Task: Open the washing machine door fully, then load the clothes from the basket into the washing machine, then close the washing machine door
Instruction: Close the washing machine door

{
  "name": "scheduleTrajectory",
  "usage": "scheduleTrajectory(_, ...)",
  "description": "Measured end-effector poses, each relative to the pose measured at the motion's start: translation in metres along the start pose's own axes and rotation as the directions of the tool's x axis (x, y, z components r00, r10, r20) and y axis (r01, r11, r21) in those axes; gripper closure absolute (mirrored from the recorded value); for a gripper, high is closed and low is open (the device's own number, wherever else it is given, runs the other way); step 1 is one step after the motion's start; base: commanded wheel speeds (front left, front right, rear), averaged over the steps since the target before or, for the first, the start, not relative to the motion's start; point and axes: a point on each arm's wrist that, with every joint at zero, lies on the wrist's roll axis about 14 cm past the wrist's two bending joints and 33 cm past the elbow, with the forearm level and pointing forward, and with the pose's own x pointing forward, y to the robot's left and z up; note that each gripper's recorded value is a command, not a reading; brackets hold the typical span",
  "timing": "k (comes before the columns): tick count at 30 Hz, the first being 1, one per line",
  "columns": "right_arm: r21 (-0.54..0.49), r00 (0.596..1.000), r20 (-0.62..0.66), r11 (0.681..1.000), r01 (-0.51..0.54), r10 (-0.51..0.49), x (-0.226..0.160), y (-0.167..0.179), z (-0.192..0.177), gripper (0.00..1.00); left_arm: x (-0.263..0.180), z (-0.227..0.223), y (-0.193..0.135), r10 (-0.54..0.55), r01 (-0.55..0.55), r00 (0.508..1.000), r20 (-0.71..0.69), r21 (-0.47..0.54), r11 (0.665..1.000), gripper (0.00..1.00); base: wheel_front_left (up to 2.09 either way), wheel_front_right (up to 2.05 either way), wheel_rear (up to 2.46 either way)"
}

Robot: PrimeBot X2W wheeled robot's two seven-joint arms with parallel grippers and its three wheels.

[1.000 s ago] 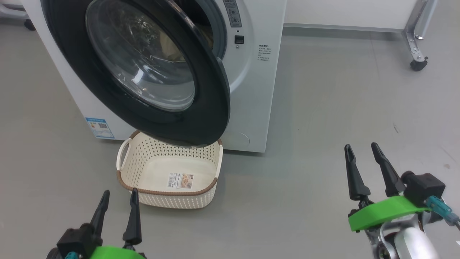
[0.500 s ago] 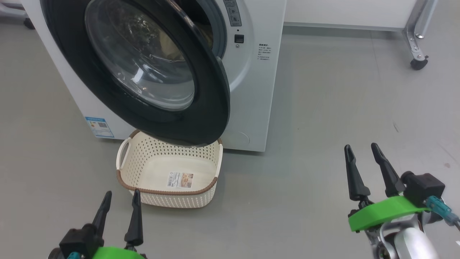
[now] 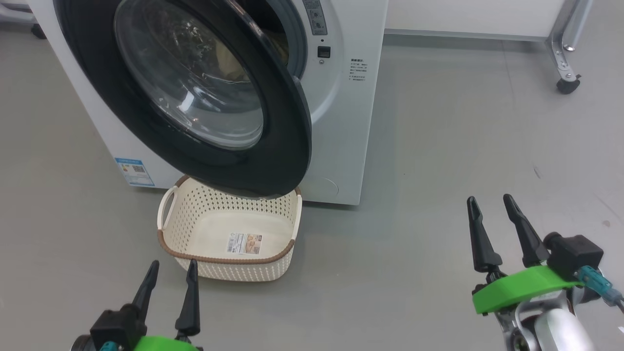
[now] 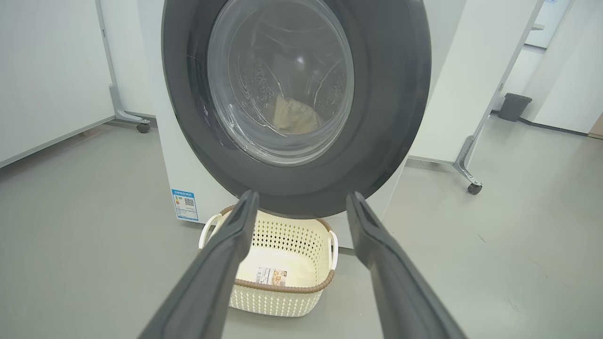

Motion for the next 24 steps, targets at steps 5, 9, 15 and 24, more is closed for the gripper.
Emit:
scheduleTrajectory(5, 0.000, 1.000, -0.001, 1.000, -0.001, 0.001, 0.0004, 0.0004, -0.0004, 0.00, -0.0002, 0.0003, 0.0012, 0.004, -0.004, 1.000, 0.001, 0.000, 1.000, 0.00, 0.00, 0.00, 0.00)
scheduleTrajectory(9, 0.001, 1.000, -0.002, 1.000, -0.003, 0.003, 0.0007, 0.0010, -0.0008, 0.00, -0.0005, 0.0004, 0.0020, 0.007, -0.007, 1.000, 0.001, 0.000, 1.000, 0.00, 0.00, 0.00, 0.00)
scheduleTrajectory(15, 0.002, 1.000, -0.003, 1.000, -0.003, 0.004, 0.0009, 0.0011, -0.0012, 0.00, -0.0006, 0.0004, 0.0024, 0.008, -0.008, 1.000, 0.001, 0.000, 1.000, 0.00, 0.00, 0.00, 0.00)
scheduleTrajectory(24, 0.003, 1.000, -0.005, 1.000, -0.007, 0.007, 0.0013, 0.0024, -0.0019, 0.55, -0.0005, 0.0011, 0.0027, 0.009, -0.009, 1.000, 0.003, 0.001, 1.000, 0.00, 0.00, 0.00, 0.00)
